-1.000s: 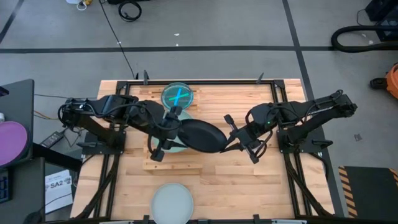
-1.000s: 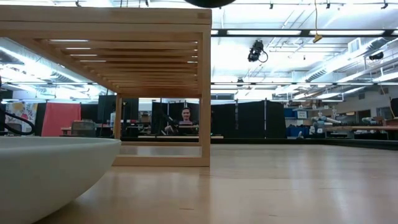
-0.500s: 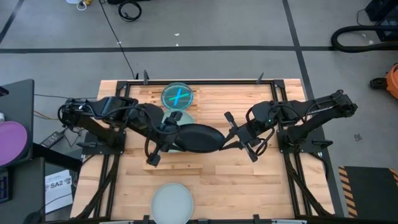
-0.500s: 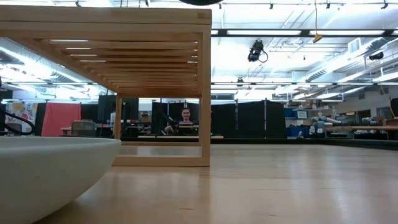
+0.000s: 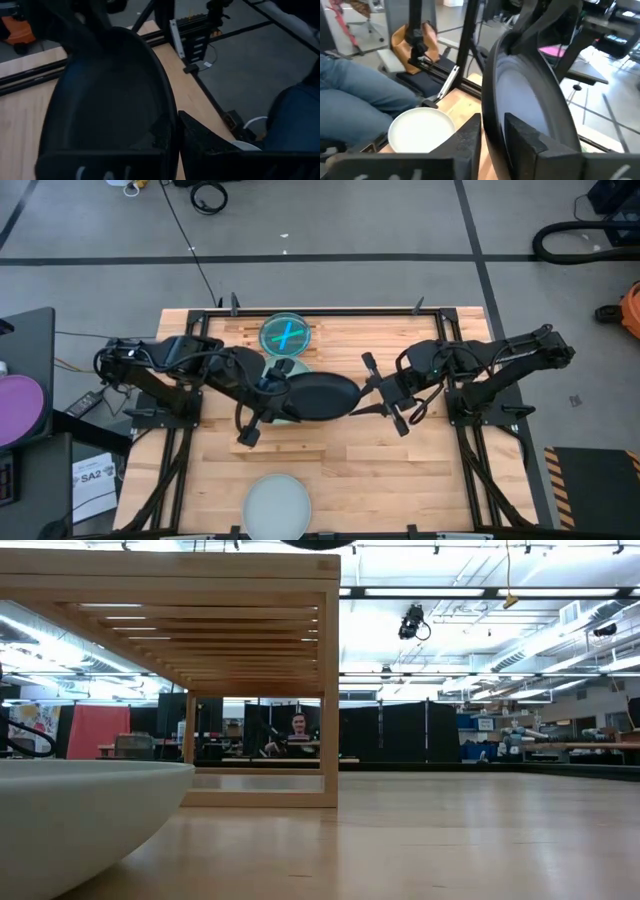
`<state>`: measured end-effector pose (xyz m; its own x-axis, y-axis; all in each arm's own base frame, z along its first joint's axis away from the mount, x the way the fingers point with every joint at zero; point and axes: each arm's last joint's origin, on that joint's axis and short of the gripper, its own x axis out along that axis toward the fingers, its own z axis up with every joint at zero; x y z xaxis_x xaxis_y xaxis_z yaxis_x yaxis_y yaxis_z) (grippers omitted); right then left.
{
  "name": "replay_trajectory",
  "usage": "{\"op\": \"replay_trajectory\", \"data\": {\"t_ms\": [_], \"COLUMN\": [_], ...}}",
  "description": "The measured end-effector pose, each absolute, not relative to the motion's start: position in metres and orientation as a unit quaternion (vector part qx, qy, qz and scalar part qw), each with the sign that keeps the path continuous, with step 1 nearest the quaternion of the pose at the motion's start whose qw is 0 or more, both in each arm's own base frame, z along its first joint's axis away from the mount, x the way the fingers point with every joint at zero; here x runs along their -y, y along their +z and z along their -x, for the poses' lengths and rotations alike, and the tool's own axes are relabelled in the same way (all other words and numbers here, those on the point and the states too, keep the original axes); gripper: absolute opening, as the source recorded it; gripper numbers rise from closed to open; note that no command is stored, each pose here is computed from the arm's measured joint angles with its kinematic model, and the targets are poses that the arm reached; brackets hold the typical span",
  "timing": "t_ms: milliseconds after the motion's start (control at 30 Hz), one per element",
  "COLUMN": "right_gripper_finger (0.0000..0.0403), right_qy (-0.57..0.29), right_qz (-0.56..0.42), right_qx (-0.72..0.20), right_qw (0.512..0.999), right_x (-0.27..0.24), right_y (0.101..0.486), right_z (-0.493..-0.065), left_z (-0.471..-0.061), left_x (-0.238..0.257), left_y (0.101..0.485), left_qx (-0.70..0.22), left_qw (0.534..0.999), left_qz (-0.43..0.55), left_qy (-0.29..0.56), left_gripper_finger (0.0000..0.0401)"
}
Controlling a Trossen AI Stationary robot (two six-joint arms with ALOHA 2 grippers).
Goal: Place and stack plates onto a shelf
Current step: Stack the black plate on the light green plate
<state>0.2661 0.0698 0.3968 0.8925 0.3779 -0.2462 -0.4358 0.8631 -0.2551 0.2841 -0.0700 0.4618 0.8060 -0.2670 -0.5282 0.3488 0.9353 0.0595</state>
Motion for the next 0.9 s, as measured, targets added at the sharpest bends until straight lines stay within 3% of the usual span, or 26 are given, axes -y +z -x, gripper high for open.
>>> {"op": "replay_trajectory", "data": {"t_ms": [367,667,900], "right_gripper_finger": [0.0165,0.0168,0.0168], "right_qy": [0.106,0.091,0.078], "right_qz": [0.170,0.179,0.105], "right_qx": [-0.116,-0.175,-0.186], "right_qw": [0.973,0.964,0.974], "right_x": [-0.061,-0.050,-0.047], "right_y": [0.400,0.405,0.409], "right_z": [-0.258,-0.216,-0.203], "left_z": [-0.282,-0.272,-0.265], "left_x": [0.066,0.060,0.061], "left_y": [0.457,0.445,0.435], "left_qx": [-0.296,-0.374,-0.436], "left_qw": [0.942,0.921,0.898], "left_qz": [-0.090,-0.097,-0.056], "left_qy": [-0.126,-0.059,-0.007], "left_gripper_finger": [0.0025,0.0025,0.0025]}}
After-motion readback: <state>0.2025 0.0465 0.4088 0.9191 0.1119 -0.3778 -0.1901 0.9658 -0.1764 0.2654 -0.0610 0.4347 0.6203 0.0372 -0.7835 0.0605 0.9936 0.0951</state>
